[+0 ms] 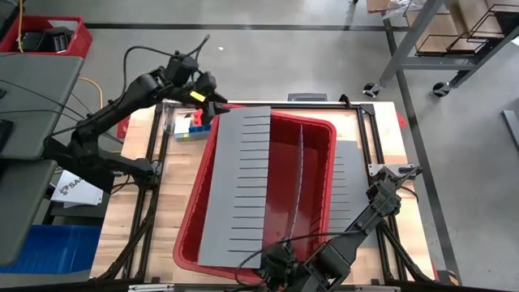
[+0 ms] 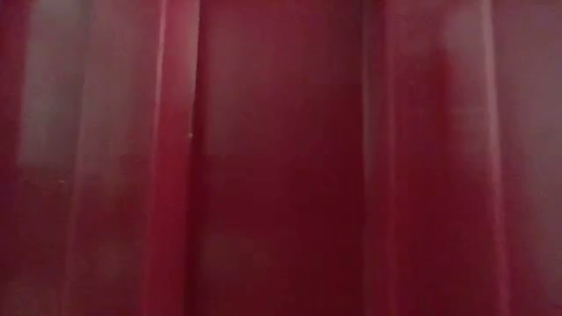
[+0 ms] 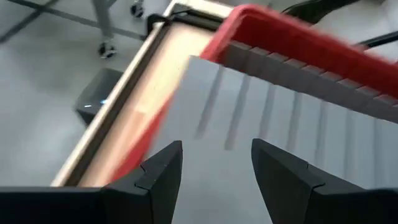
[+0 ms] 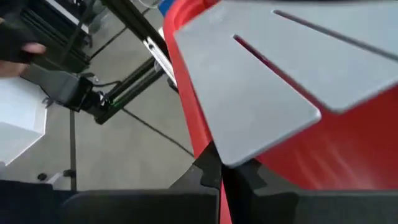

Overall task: Sort blocks
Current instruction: Assemble the bin divider into the red bin

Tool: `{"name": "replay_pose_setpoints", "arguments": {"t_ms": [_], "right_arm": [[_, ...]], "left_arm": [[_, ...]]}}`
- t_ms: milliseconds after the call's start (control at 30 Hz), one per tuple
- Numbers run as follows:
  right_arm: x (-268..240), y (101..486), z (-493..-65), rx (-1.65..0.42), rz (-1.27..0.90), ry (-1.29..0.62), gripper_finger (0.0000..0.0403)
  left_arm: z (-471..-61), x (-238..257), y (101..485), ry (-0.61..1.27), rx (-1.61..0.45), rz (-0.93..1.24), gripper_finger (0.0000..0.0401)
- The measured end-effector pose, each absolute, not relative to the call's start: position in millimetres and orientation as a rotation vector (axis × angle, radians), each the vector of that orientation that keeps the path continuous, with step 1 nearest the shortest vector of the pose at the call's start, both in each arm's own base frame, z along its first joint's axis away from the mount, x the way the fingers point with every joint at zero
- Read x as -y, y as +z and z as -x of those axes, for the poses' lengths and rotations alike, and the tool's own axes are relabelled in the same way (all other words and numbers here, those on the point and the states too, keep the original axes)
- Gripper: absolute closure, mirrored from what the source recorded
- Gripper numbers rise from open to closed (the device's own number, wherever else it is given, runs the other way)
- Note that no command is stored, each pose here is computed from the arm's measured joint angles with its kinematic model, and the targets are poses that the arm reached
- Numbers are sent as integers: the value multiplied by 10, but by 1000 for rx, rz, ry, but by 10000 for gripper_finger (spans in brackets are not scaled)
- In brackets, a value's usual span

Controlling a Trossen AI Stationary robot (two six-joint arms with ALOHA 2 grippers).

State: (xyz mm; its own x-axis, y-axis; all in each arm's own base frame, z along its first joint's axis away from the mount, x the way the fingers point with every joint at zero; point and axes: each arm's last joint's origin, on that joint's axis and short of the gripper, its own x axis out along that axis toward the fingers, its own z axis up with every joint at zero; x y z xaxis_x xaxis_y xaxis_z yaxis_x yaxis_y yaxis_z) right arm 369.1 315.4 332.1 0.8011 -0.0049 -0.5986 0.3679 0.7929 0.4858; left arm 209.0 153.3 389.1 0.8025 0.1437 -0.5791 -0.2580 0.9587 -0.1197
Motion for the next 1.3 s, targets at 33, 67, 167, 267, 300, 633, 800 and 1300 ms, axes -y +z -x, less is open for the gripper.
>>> {"name": "replay_pose_setpoints", "arguments": {"t_ms": [33,67,167,267,300,633,800,1300], "right_arm": [[-3157,3316,-3687,-633,-653,-211,403],[-3163,3310,-3683,-657,-677,-200,403],[-3171,3298,-3674,-707,-740,-188,402],[-3154,3298,-3684,-714,-722,-181,390],[-3139,3299,-3692,-717,-721,-182,380],[-3043,3218,-3622,-887,-652,-207,231],[-2814,3223,-3610,-954,-619,-324,218],[-1546,3323,-3903,-847,-806,-927,220]], "left_arm": [[-2069,-1500,3917,208,-592,203,215],[-2050,-1471,3941,204,-584,201,215],[-1955,-1361,4048,202,-544,184,215],[-1843,-1253,4157,201,-499,156,215],[-1816,-1222,4179,206,-491,165,215],[-1516,-853,4365,214,-423,229,215],[-1559,-712,4358,157,-434,320,215],[-1567,-581,4347,335,-461,286,215]]}}
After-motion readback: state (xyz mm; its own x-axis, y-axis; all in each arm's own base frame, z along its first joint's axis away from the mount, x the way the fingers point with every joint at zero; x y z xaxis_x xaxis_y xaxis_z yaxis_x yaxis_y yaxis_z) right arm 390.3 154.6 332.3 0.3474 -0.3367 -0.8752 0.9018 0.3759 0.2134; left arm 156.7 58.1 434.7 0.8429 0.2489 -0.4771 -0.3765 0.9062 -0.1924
